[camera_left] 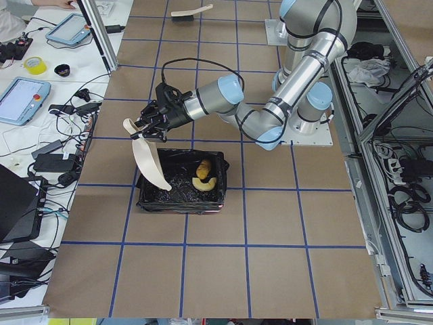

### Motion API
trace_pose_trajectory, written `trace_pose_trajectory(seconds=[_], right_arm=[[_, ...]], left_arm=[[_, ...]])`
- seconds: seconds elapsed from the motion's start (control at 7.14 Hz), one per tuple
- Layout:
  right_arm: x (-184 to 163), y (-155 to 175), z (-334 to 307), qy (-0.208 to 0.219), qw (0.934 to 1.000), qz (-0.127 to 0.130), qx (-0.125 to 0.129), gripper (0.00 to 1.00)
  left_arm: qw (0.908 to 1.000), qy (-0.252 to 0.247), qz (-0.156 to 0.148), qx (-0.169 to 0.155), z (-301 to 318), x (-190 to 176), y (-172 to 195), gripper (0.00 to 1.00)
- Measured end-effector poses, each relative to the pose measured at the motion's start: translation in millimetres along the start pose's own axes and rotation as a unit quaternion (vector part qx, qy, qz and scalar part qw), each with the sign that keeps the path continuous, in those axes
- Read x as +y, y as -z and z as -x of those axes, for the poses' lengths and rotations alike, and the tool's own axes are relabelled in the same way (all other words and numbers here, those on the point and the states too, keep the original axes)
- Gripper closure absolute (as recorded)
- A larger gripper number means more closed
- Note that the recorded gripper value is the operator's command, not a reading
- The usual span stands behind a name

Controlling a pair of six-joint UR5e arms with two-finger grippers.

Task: Sweep and dump trash into bin
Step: 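Tilt the dustpan over the bin to dump the trash with the left gripper, then bring the empty dustpan back and lower it onto the table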

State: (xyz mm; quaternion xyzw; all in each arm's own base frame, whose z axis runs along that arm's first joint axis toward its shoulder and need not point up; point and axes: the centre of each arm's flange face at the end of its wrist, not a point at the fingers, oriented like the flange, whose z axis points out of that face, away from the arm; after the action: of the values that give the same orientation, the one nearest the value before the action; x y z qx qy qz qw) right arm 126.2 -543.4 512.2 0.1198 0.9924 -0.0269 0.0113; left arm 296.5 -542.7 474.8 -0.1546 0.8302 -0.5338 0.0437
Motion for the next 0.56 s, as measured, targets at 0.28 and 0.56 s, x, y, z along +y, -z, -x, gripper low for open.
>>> trace_pose_trajectory(seconds=[0.28, 0.56], right_arm=[[0, 0, 0, 0.0, 1.0, 0.0, 0.0, 0.0], [1, -1, 0, 0.0, 1.0, 0.004, 0.001, 0.0]], left_arm=[[0.9903, 0.089, 0.081, -0.07, -59, -16, -22, 1.0], [0.9591, 0.218, 0.131, -0.123, -115, -1, -40, 1.0]])
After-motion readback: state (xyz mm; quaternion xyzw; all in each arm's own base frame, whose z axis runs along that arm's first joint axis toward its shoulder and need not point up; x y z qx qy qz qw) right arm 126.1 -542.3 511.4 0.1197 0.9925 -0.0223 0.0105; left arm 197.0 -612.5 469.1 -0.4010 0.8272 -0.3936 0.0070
